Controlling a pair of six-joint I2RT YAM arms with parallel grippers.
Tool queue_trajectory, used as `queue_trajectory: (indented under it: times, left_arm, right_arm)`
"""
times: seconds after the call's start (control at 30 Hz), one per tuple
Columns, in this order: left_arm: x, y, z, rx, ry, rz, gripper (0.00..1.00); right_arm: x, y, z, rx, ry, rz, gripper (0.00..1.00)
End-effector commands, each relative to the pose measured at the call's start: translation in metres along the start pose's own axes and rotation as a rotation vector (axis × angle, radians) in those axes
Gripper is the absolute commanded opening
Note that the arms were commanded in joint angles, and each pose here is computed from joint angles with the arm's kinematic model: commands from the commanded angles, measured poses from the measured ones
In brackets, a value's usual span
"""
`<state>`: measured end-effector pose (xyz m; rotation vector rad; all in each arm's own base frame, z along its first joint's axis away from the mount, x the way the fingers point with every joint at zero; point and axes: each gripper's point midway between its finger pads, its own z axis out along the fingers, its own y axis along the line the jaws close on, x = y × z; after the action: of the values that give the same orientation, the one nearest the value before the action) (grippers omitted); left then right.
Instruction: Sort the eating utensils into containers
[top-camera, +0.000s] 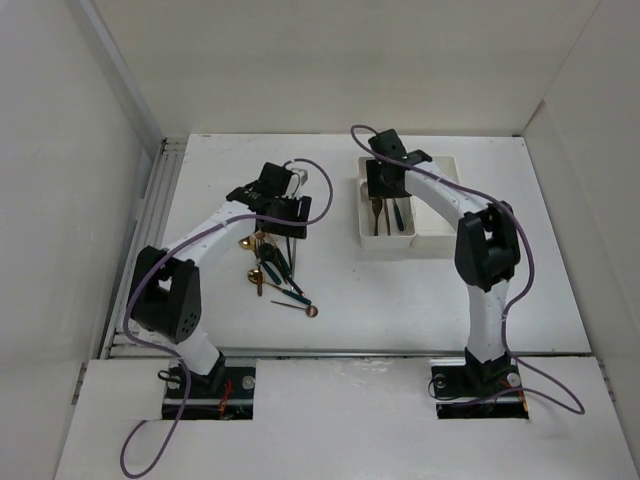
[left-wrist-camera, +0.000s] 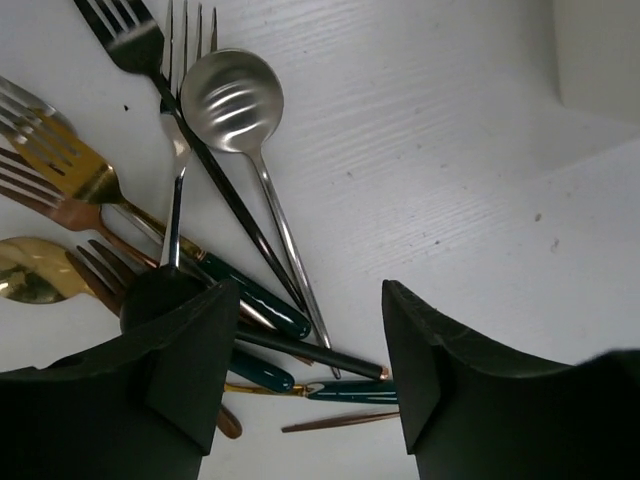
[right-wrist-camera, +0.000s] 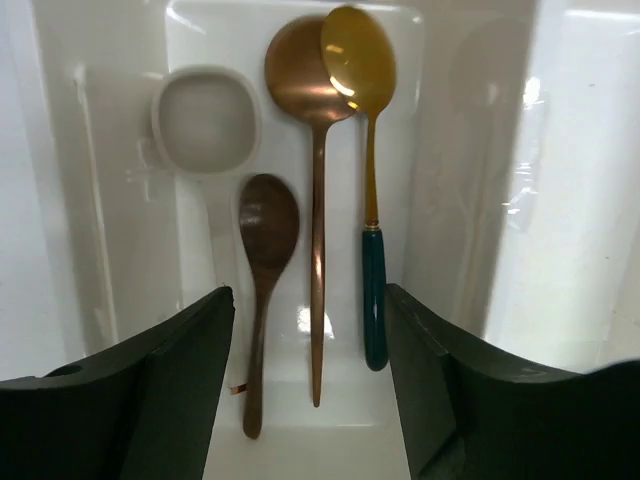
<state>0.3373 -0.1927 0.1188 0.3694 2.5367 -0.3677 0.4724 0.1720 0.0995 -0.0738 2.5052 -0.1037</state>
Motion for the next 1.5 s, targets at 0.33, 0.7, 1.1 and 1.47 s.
queue_trajectory:
  times: [0.33, 0.7, 1.1, 1.47]
  left_arm:
    - [0.009, 0.000, 0.047, -0.058, 0.124, 0.033, 0.36]
    - [0.016, 0.018, 0.065, -0.164, 0.141, 0.048, 0.33]
    - [0.045, 0.008, 0.086, -0.084, 0.252, 0.045, 0.19]
    - [0.050, 0.013, 0.099, -0.101, 0.285, 0.055, 0.00]
  right_arm:
    - [-0.070, -0.024, -0.126, -0.084, -0.294, 0.139, 0.69]
    - [-0.051, -0.034, -0.145, -0.089, -0.296, 0.169, 0.70]
    - [-0.048, -0.049, -0.157, -0.041, -0.320, 0.181, 0.71]
    - [-0.047, -0.061, -0.168, -0.019, -0.334, 0.194, 0.71]
